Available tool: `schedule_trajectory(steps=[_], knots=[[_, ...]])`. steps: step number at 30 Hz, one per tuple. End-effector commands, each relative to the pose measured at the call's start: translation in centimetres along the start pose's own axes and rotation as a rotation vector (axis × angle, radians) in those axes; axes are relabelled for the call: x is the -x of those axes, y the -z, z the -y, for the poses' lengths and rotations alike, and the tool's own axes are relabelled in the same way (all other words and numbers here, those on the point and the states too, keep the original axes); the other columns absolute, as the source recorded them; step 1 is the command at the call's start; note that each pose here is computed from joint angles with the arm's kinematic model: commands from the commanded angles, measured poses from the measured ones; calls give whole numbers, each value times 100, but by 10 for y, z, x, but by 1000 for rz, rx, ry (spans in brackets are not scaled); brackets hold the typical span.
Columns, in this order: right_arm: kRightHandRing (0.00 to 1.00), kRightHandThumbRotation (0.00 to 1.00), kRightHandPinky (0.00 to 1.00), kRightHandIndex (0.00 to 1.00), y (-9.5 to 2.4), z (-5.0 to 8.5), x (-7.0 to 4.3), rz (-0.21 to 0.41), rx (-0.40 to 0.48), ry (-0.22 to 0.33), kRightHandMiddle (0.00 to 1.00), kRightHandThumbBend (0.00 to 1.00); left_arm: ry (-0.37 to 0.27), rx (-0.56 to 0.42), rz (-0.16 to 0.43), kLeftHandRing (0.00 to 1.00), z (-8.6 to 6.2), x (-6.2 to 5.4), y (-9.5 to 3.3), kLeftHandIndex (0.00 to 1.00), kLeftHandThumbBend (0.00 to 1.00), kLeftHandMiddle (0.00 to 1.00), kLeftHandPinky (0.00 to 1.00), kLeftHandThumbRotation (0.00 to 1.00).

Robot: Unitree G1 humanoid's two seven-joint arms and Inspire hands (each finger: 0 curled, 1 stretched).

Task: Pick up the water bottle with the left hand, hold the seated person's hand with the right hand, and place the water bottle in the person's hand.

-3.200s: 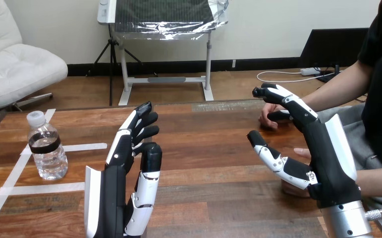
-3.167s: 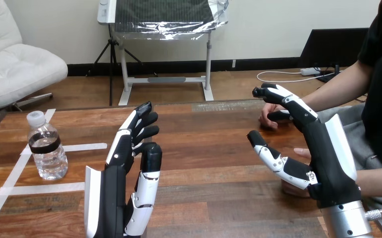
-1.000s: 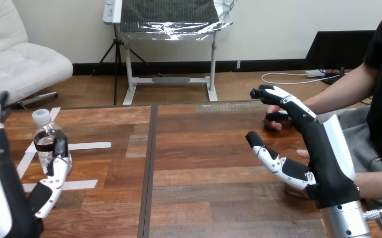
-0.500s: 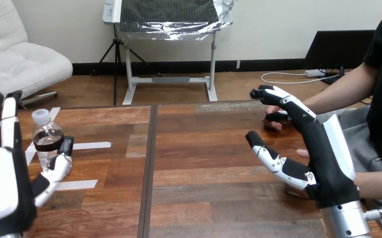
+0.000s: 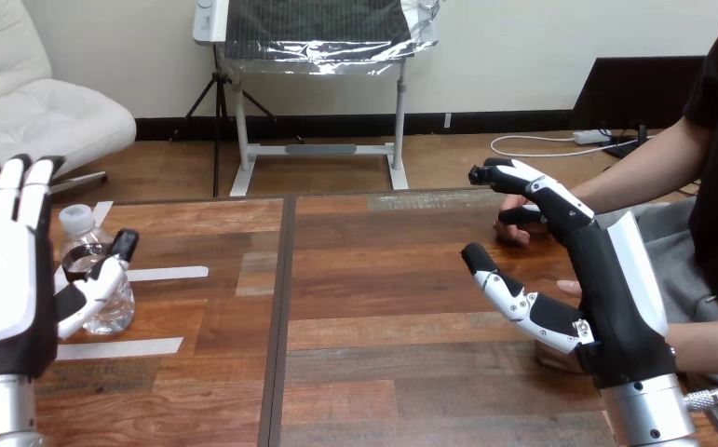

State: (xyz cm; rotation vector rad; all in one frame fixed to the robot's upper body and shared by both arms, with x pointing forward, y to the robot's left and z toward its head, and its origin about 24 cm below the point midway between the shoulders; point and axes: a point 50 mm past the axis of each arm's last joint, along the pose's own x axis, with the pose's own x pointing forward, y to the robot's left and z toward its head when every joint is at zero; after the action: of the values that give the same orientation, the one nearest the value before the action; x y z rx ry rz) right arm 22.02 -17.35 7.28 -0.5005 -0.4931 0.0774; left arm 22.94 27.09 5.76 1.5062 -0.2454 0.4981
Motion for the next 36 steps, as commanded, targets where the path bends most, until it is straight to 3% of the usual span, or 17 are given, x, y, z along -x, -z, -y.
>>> schedule_trajectory(steps=[1, 36], knots=[[81, 13, 68, 75, -11, 3, -21, 97, -19, 22, 85, 41, -13, -6, 40, 89, 0, -29, -7, 86, 52, 89, 95, 100], [81, 12, 67, 74, -12, 4, -26, 104, -11, 10, 85, 41, 110, -9, 33, 88, 20, -67, -10, 88, 51, 89, 91, 100]])
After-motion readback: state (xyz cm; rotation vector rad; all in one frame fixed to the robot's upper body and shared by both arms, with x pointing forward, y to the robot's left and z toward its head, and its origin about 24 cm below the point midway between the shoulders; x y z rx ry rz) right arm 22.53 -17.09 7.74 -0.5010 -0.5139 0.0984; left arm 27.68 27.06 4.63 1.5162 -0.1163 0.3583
